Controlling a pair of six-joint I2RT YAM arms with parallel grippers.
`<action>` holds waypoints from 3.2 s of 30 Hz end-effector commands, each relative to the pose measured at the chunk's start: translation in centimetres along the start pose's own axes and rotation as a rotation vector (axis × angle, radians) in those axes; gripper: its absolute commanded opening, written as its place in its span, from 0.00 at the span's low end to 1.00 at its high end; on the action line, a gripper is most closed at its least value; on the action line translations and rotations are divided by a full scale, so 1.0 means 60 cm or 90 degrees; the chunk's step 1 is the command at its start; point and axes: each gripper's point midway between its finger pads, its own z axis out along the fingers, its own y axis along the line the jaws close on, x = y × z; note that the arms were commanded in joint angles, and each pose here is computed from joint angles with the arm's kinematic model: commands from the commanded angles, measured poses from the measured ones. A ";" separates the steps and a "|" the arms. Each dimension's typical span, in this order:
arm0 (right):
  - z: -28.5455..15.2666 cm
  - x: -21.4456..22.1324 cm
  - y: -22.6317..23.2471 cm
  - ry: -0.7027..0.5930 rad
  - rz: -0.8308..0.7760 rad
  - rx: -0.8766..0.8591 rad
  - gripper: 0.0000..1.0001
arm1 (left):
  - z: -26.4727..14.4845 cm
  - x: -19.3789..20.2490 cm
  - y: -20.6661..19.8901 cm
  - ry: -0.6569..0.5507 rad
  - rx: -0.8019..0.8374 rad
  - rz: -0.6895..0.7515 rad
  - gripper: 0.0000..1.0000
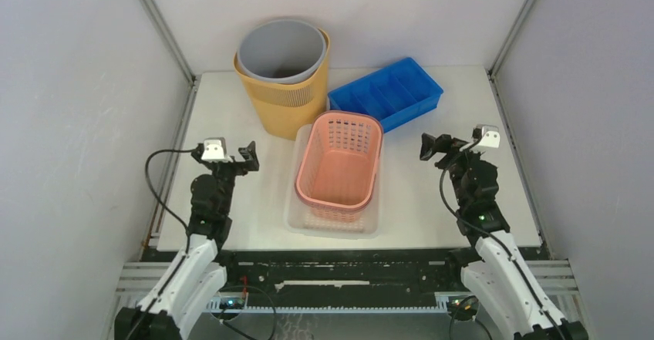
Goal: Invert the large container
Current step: Pick up the container from the container.
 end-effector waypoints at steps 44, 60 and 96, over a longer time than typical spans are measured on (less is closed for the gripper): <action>-0.110 0.139 0.147 0.496 0.286 -0.314 1.00 | -0.089 -0.112 -0.225 0.252 0.325 -0.521 1.00; -0.161 0.122 0.171 0.420 0.242 -0.265 1.00 | -0.133 -0.030 -0.170 0.311 0.179 -0.481 1.00; -0.072 0.093 0.243 0.509 0.014 -0.104 0.70 | -0.130 -0.047 -0.145 0.364 0.102 -0.283 1.00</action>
